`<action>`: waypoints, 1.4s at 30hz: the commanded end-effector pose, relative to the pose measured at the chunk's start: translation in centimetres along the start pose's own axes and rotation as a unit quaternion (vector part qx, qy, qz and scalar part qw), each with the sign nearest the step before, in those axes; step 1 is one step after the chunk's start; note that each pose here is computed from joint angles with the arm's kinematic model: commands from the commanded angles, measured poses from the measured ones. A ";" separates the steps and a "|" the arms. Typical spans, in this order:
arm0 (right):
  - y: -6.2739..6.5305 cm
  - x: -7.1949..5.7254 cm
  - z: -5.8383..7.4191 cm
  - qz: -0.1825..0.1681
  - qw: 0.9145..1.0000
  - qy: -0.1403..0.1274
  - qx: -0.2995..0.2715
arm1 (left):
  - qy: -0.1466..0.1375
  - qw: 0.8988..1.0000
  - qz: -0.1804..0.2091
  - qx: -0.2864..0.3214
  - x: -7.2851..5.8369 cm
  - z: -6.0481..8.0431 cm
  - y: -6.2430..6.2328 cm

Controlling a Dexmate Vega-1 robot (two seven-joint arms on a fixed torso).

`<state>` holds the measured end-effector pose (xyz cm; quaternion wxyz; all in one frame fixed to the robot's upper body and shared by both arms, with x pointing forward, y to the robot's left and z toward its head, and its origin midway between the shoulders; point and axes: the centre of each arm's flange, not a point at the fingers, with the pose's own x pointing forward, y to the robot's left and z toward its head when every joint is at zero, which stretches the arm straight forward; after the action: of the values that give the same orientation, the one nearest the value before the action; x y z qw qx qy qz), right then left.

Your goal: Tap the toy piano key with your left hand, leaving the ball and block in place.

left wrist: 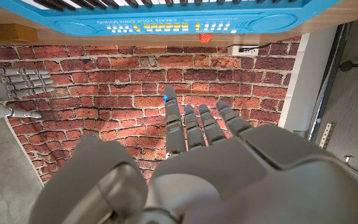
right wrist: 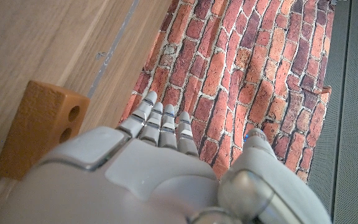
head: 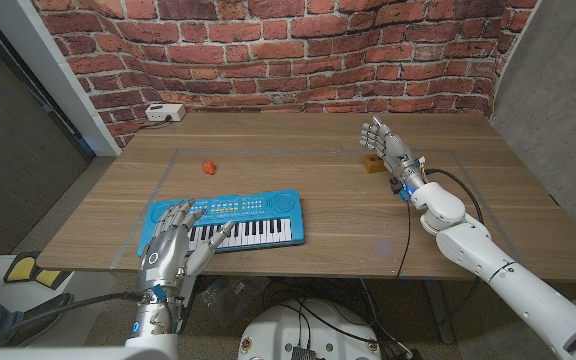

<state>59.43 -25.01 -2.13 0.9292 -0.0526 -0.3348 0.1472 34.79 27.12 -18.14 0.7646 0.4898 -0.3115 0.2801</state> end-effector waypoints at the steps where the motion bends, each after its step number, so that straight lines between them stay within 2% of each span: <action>1: 0.3 0.1 0.1 -0.001 1.000 0.002 -0.001 | 0.000 0.999 -0.006 0.037 0.1 0.2 -0.2; 18: 0.1 -0.4 -0.3 -0.002 1.000 0.012 0.002 | -0.006 0.994 -0.024 0.111 0.0 1.3 -0.4; 26: 0.1 -0.2 -0.4 0.005 1.000 0.014 0.000 | 0.004 0.990 -0.025 0.138 -0.6 1.3 -0.8; 29: 0.1 -0.1 -0.3 0.006 1.000 0.013 0.000 | -0.002 0.989 -0.017 0.147 -0.6 1.3 -1.0; 42: 0.1 0.2 -0.6 0.005 1.000 0.017 0.004 | 0.000 0.988 -0.034 0.153 -0.2 1.0 -1.7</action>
<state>59.61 -25.01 -2.44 0.9330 -0.0561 -0.3221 0.1505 35.27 25.55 -18.67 0.6935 0.6009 -0.2591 0.3015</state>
